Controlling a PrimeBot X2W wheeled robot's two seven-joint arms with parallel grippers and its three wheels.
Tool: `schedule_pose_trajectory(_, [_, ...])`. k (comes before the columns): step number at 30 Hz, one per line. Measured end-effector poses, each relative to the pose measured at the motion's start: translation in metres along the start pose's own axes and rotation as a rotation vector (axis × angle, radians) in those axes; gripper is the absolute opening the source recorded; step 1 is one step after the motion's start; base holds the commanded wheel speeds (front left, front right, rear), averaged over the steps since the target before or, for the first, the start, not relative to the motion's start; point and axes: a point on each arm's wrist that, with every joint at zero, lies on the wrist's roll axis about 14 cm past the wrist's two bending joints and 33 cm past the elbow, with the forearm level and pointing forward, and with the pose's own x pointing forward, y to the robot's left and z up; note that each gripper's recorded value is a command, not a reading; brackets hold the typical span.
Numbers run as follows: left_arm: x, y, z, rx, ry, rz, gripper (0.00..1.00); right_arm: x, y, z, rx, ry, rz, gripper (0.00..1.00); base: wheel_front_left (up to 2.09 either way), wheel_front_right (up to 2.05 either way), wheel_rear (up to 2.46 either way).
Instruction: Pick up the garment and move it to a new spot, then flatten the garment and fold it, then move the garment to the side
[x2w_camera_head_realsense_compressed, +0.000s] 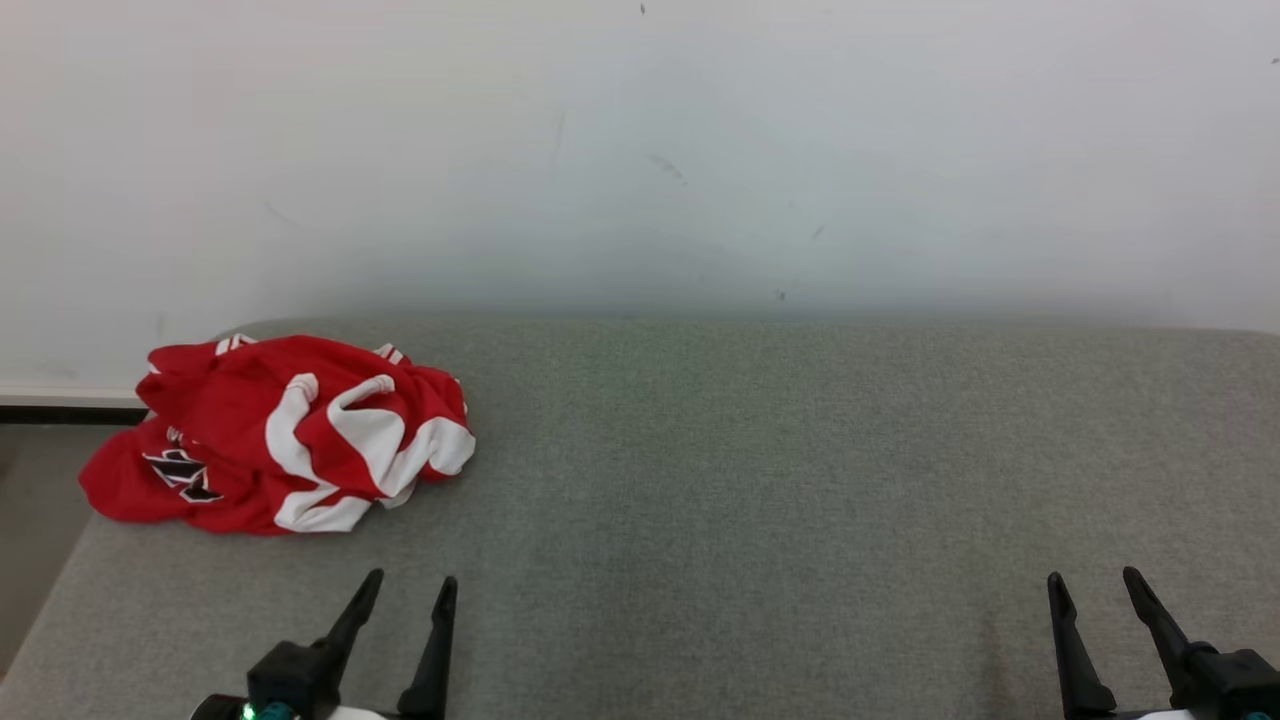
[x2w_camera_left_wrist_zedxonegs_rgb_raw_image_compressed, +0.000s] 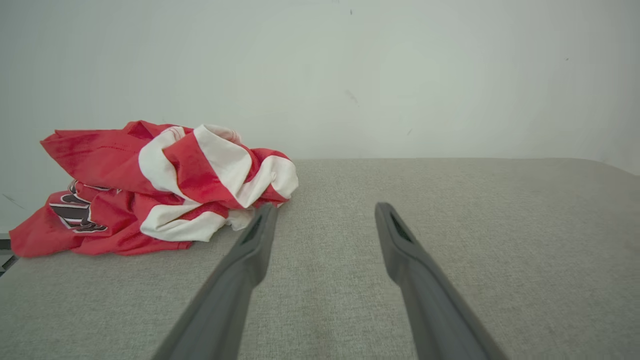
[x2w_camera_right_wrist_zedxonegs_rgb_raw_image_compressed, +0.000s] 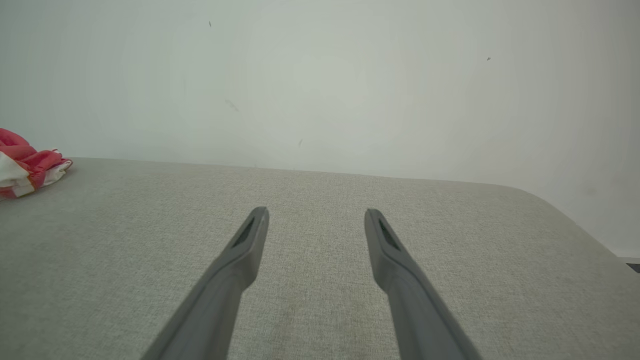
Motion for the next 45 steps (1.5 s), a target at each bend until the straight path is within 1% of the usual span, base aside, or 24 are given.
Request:
schedule_pose_trajectory(4, [-0.001, 0.002, -0.001, 0.009, -0.001, 0.004, 1.0, 0.0, 0.002, 0.001, -0.022, -0.006, 0.009, 1.0, 0.0, 0.0, 0.0])
schedule_pose_trajectory(9, [-0.001, 0.003, -0.002, 0.002, 0.003, 0.01, 1.0, 0.0, 0.002, 0.0, -0.016, -0.004, 0.008, 1.0, 0.0, 0.0, 0.0])
schedule_pose_trajectory(12, [0.0, 0.004, -0.002, -0.021, 0.001, 0.019, 1.0, 0.0, 0.002, 0.0, -0.008, -0.003, 0.007, 1.0, 0.0, 0.0, 0.0])
schedule_pose_trajectory(26, [-0.001, 0.004, -0.004, -0.034, 0.005, 0.024, 1.0, -0.001, 0.0, -0.003, 0.015, 0.005, 0.001, 1.0, 0.0, 0.0, 0.0])
schedule_pose_trajectory(31, [-0.004, 0.009, -0.003, -0.037, 0.003, 0.041, 1.0, 0.002, 0.004, -0.003, 0.018, 0.005, 0.013, 1.0, 0.0, 0.0, 0.0])
schedule_pose_trajectory(37, [-0.016, 0.024, -0.002, -0.04, -0.003, 0.092, 1.0, 0.007, 0.025, -0.009, 0.025, 0.022, 0.068, 1.0, 0.0, 0.0, 0.0])
schedule_pose_trajectory(45, [-0.048, 0.058, -0.003, -0.034, -0.002, 0.21, 1.0, 0.023, 0.073, -0.013, 0.032, 0.037, 0.202, 1.0, 0.0, 0.0, 0.0])
